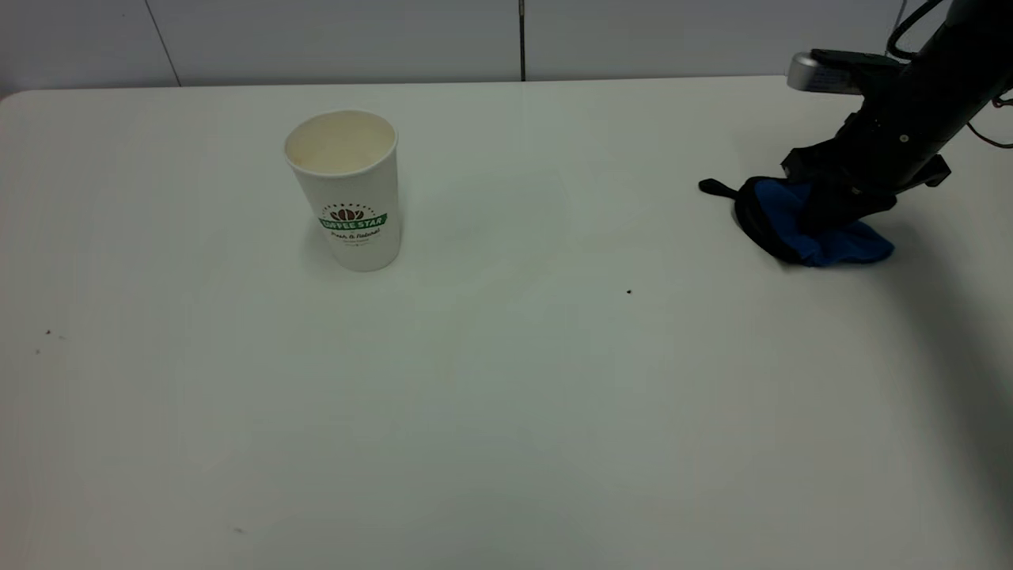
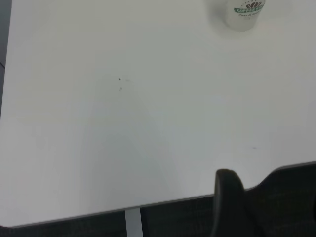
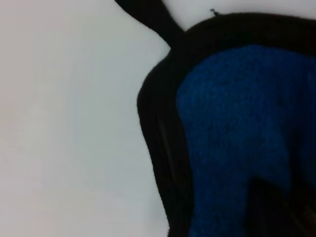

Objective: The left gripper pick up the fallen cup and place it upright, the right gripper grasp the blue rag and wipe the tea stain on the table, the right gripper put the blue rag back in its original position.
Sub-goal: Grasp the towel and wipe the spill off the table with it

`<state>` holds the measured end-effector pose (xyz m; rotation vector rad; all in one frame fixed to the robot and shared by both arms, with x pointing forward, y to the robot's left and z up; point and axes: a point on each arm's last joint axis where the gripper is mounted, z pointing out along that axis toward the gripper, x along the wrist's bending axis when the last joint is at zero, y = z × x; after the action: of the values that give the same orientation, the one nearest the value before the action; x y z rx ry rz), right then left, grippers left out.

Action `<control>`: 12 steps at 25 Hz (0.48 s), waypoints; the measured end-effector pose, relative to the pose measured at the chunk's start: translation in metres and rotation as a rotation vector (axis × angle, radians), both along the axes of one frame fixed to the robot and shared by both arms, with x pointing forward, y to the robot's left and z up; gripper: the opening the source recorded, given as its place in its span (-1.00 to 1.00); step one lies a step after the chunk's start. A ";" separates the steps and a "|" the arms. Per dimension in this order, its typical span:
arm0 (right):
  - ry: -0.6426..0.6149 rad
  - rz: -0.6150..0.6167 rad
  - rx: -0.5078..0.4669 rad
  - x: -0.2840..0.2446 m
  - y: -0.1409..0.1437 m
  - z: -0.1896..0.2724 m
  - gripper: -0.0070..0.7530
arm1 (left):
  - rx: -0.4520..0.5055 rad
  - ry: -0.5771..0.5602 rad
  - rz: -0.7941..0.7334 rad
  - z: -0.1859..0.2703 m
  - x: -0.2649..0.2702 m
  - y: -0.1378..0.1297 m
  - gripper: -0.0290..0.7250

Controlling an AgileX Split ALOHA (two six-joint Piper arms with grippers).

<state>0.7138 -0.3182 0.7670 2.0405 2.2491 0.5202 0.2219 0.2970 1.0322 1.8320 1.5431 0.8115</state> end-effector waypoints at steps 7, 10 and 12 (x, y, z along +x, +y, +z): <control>0.097 -0.021 -0.071 -0.008 -0.005 0.015 -0.42 | 0.000 0.000 0.000 0.000 0.000 0.000 0.21; 0.107 -0.005 -0.076 -0.010 -0.005 0.046 0.05 | 0.000 0.000 0.000 0.000 0.000 0.000 0.21; 0.090 0.002 -0.070 -0.010 -0.004 0.078 0.37 | 0.000 0.000 0.000 0.000 0.000 0.000 0.21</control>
<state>0.7041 -0.3226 0.8452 2.0673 2.2842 0.3521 0.2219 0.2970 1.0322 1.8320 1.5431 0.8115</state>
